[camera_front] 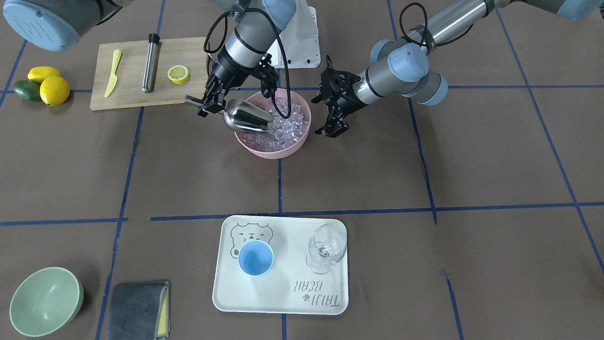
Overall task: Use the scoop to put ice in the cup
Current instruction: 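Push the scoop down into the ice cubes with the right gripper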
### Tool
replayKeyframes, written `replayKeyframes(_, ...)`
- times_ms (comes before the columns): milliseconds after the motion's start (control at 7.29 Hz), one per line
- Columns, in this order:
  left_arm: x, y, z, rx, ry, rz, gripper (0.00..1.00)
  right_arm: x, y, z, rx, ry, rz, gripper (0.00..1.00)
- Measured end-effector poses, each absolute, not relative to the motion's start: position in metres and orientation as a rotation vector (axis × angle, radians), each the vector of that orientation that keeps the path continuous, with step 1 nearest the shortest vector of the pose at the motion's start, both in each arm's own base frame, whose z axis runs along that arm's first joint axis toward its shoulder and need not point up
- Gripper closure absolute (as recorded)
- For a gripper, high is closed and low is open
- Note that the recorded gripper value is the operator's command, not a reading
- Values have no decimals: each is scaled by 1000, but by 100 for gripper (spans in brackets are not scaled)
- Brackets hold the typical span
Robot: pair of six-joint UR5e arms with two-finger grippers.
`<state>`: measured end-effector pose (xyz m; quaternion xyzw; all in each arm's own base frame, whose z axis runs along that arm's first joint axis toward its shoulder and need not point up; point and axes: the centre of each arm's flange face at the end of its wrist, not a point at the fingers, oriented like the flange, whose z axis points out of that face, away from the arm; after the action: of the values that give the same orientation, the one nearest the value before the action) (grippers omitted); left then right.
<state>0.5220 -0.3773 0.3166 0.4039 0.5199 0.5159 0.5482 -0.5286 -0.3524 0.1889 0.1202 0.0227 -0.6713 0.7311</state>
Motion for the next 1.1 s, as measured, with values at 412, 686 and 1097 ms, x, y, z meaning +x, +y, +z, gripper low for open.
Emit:
replayKeyframes(412, 522, -377, 316, 958, 1231, 1221, 0, -532, -353, 192, 308, 17, -1468, 100)
replayKeyframes(686, 521, -378, 316, 959, 1230, 1220, 0, -535, -352, 192, 330, -12, -1465, 100)
replayKeyframes(1097, 519, -381, 316, 962, 1227, 1216, 0, -537, -350, 201, 371, -75, -1457, 100)
